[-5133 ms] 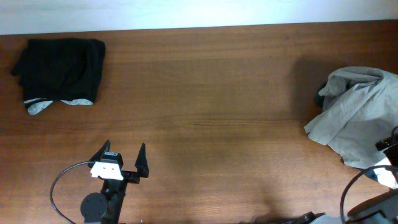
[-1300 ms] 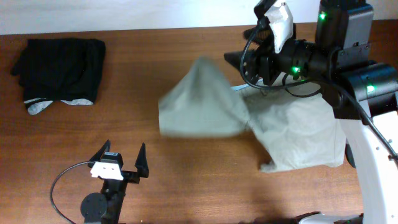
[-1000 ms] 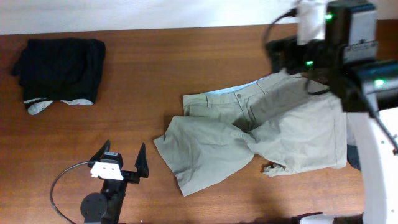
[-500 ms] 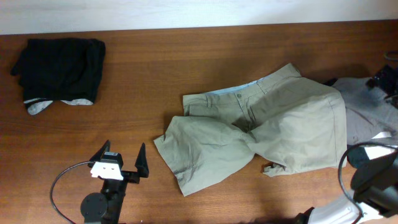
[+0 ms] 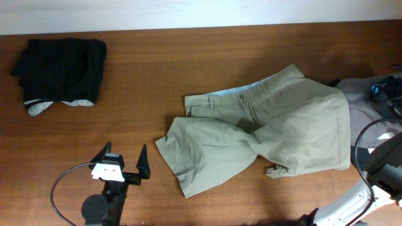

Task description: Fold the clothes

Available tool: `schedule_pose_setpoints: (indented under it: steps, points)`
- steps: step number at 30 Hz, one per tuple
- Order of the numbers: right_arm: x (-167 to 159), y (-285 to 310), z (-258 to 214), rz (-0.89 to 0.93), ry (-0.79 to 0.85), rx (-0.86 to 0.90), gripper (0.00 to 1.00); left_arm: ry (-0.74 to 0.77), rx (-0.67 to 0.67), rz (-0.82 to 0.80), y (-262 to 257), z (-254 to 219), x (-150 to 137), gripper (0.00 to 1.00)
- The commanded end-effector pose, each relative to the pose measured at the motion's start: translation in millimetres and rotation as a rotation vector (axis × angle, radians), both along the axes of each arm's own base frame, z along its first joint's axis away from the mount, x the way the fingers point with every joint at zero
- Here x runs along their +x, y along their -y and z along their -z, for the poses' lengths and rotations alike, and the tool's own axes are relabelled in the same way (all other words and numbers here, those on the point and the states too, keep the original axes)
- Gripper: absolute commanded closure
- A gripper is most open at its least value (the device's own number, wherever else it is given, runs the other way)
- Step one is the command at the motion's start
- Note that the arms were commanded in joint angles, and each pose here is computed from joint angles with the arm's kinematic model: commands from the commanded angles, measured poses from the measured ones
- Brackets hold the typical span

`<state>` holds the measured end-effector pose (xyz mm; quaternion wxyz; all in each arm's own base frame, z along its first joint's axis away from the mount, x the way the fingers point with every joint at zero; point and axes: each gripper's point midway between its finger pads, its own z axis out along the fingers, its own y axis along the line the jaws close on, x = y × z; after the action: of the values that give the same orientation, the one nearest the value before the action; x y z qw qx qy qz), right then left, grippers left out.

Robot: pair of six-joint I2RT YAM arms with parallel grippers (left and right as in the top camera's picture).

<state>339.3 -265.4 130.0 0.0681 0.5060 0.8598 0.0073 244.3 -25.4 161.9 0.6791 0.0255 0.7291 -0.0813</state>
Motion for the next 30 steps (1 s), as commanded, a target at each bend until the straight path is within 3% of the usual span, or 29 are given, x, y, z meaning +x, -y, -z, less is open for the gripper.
schedule_pose_setpoints:
  steps: [1, 3, 4, 8, 10, 16, 21, 28, 29, 30]
  points:
    - [5.7, 4.9, 7.5, 0.011, 0.007, 0.000, 0.41, -0.003, -0.012, -0.008, -1.3, 2.1, 0.3, 0.01]
    - [7.3, 6.1, 9.6, 0.010, 0.012, -0.003, 0.84, -0.003, -0.012, -0.008, -1.3, 2.1, 0.3, 0.01]
    - [7.5, 6.3, 9.5, 0.010, 0.013, -0.004, 0.96, -0.003, -0.012, -0.008, -1.3, 2.1, 0.3, 0.01]
    - [9.8, 10.7, 3.4, 0.013, 0.032, -0.021, 0.96, -0.003, -0.012, -0.008, -1.4, 2.1, 0.3, 0.01]
    - [11.0, 22.2, -21.8, 0.028, 0.084, -0.069, 0.96, -0.003, -0.012, -0.008, -1.3, 2.1, 0.3, 0.01]
    - [-15.8, 68.5, -174.7, 0.139, 0.286, -0.392, 0.96, -0.003, -0.012, -0.008, -1.3, 2.1, 0.3, 0.01]
    - [-49.4, 74.6, -253.6, 0.184, 0.323, -0.604, 0.96, -0.003, -0.012, -0.008, -1.3, 2.1, 0.3, 0.01]
    - [-64.3, 70.6, -231.0, 0.188, 0.206, -0.558, 0.96, -0.003, -0.012, -0.008, -1.4, 2.1, 0.3, 0.01]
    - [-65.9, 72.1, -222.9, 0.202, 0.180, -0.545, 0.86, -0.003, -0.012, -0.008, -1.3, 2.1, 0.3, 0.01]
    - [-72.1, 74.7, -215.0, 0.249, 0.139, -0.539, 0.59, -0.003, -0.012, -0.008, -1.3, 2.1, 0.3, 0.01]
